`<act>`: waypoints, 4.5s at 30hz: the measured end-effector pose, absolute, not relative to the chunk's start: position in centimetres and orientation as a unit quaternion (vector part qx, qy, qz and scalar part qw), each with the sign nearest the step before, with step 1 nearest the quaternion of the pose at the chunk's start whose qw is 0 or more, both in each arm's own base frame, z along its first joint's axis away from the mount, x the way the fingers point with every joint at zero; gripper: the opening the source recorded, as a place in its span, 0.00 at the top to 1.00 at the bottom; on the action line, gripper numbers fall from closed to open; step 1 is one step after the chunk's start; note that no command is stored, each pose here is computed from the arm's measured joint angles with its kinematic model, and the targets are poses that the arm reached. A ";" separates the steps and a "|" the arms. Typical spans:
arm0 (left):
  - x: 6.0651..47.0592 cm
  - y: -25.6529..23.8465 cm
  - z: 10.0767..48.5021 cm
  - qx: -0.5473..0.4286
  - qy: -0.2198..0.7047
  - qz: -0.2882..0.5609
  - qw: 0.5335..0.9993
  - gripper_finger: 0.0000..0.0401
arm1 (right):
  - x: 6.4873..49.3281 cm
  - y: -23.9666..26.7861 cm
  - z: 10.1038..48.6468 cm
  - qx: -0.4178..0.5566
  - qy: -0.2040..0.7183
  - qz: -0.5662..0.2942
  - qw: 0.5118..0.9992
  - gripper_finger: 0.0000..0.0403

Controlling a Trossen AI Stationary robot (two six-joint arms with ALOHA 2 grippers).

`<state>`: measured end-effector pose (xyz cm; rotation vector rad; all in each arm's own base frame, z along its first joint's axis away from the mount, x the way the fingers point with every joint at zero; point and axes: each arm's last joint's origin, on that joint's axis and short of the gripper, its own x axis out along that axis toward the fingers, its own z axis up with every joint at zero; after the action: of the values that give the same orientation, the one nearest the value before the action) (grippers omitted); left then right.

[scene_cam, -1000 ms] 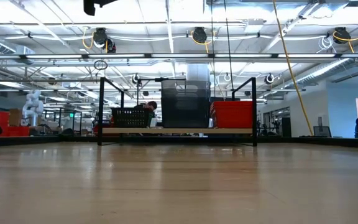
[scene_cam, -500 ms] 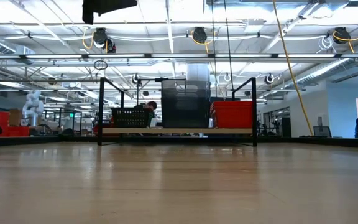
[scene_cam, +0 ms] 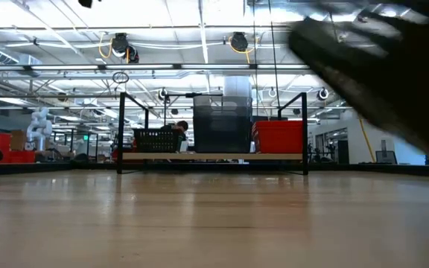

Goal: Stack baskets on shelf by color
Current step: Stack the right black bin on top of the other black bin on the shelf, then stack the black bin on top of the other black bins on the shelf

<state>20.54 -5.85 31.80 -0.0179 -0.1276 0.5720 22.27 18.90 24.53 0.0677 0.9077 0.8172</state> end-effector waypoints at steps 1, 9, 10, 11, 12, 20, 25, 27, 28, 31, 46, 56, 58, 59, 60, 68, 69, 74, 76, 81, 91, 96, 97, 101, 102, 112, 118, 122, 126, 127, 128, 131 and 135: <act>20.1 -5.6 32.2 0.000 -0.065 0.290 0.955 0.38 | 23.2 17.5 25.0 0.037 0.410 0.383 0.827 0.99; 17.6 -4.1 32.2 0.075 0.011 0.360 0.930 0.38 | 31.8 7.9 27.0 -0.009 0.349 0.344 0.872 0.99; 17.4 -3.9 32.0 0.083 0.023 0.376 0.923 0.38 | 32.8 7.1 27.9 -0.030 0.340 0.338 0.877 0.99; 17.2 -3.7 31.8 0.087 0.033 0.391 0.916 0.38 | 33.9 6.2 28.7 -0.056 0.331 0.324 0.884 0.99; 17.1 -3.5 31.7 0.088 0.039 0.405 0.909 0.38 | 34.8 5.3 29.5 -0.082 0.327 0.302 0.892 0.99; 16.2 -2.9 30.2 0.064 0.067 0.465 0.881 0.38 | 39.1 -1.4 34.4 -0.257 0.312 0.058 0.913 0.99; 15.8 -2.7 30.5 0.072 0.066 0.470 0.877 0.38 | 40.9 -5.4 34.5 -0.305 0.327 -0.047 0.893 0.99; 15.4 -2.6 30.9 0.062 0.057 0.471 0.878 0.38 | 41.9 -7.1 34.1 -0.319 0.344 -0.091 0.879 0.99; 15.1 -2.5 31.0 0.055 0.052 0.470 0.879 0.38 | 42.5 -7.9 33.6 -0.322 0.355 -0.107 0.871 0.99; 14.6 -2.5 31.2 0.043 0.043 0.467 0.882 0.38 | 43.9 -9.8 32.2 -0.327 0.393 -0.147 0.847 1.00; 13.6 -2.4 31.9 0.073 0.050 0.457 0.885 0.38 | 46.9 -9.6 27.6 -0.322 0.441 -0.203 0.813 1.00; 13.2 -1.9 32.1 0.094 0.061 0.468 0.877 0.38 | 48.6 -8.4 25.6 -0.333 0.424 -0.215 0.815 1.00; 13.2 -1.7 32.1 0.098 0.064 0.473 0.873 0.38 | 48.9 -8.3 24.8 -0.340 0.428 -0.220 0.808 1.00; 13.2 -1.6 32.1 0.098 0.064 0.476 0.872 0.38 | 49.0 -8.4 24.5 -0.342 0.432 -0.224 0.804 1.00; 13.2 -1.6 32.1 0.098 0.064 0.478 0.870 0.38 | 49.1 -8.4 24.1 -0.345 0.437 -0.226 0.800 1.00; 13.3 -1.1 31.7 0.104 0.077 0.493 0.861 0.38 | 49.1 -8.5 23.5 -0.347 0.451 -0.220 0.792 1.00; 13.3 -1.0 31.7 0.102 0.077 0.494 0.860 0.38 | 49.0 -8.5 23.4 -0.347 0.454 -0.218 0.791 1.00; 13.3 -0.9 31.6 0.100 0.077 0.499 0.857 0.38 | 48.8 -8.4 23.1 -0.345 0.470 -0.212 0.784 1.00; 13.3 -0.9 31.6 0.099 0.077 0.500 0.857 0.38 | 48.7 -8.4 23.0 -0.341 0.475 -0.211 0.783 1.00; 13.3 -0.9 31.6 0.099 0.077 0.500 0.857 0.38 | 48.7 -8.3 23.0 -0.336 0.475 -0.194 0.790 0.96; 13.3 -0.9 31.5 0.098 0.077 0.500 0.857 0.38 | 48.7 -8.1 22.8 -0.308 0.467 -0.160 0.813 0.89; 13.3 -0.9 31.5 0.098 0.078 0.500 0.857 0.38 | 48.7 -8.1 22.8 -0.302 0.465 -0.164 0.816 0.84; 13.3 -0.9 31.5 0.098 0.078 0.500 0.857 0.38 | 48.8 -8.1 22.8 -0.302 0.464 -0.164 0.816 0.82; 13.2 -0.9 31.5 0.100 0.079 0.500 0.857 0.38 | 48.9 -8.2 23.4 -0.297 0.445 -0.175 0.826 0.77; 13.2 -0.9 31.5 0.100 0.079 0.500 0.857 0.38 | 49.0 -8.1 23.6 -0.297 0.439 -0.178 0.829 0.76; 13.2 -0.9 31.1 0.107 0.091 0.499 0.855 0.38 | 47.9 -6.8 25.3 -0.240 0.435 -0.106 0.862 0.70; 13.2 -1.0 30.9 0.084 0.082 0.482 0.868 0.38 | 45.8 -5.3 29.0 -0.116 0.375 0.073 0.917 0.70; 13.4 -1.4 30.9 0.041 0.066 0.430 0.899 0.38 | 45.1 -4.0 28.7 -0.109 0.292 0.168 0.935 0.71; 13.6 -2.1 30.7 -0.004 0.059 0.368 0.928 0.38 | 45.7 -1.6 25.2 -0.108 0.231 0.179 0.950 0.71; 13.6 -2.3 30.6 -0.013 0.062 0.352 0.934 0.38 | 46.0 -0.7 24.1 -0.107 0.225 0.186 0.950 0.71; 13.6 -2.5 30.4 -0.023 0.066 0.334 0.940 0.38 | 46.2 0.2 23.2 -0.110 0.221 0.195 0.949 0.70; 13.5 -3.1 29.5 -0.059 0.099 0.277 0.954 0.38 | 46.8 2.9 21.7 -0.130 0.221 0.211 0.943 0.69; 13.8 -4.2 27.3 -0.168 0.168 0.225 0.945 0.38 | 46.6 5.1 21.7 -0.176 0.211 0.206 0.939 0.68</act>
<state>13.79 -4.18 27.34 -0.3421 0.3428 0.4577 46.64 5.09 21.71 -0.3590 0.4317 0.4213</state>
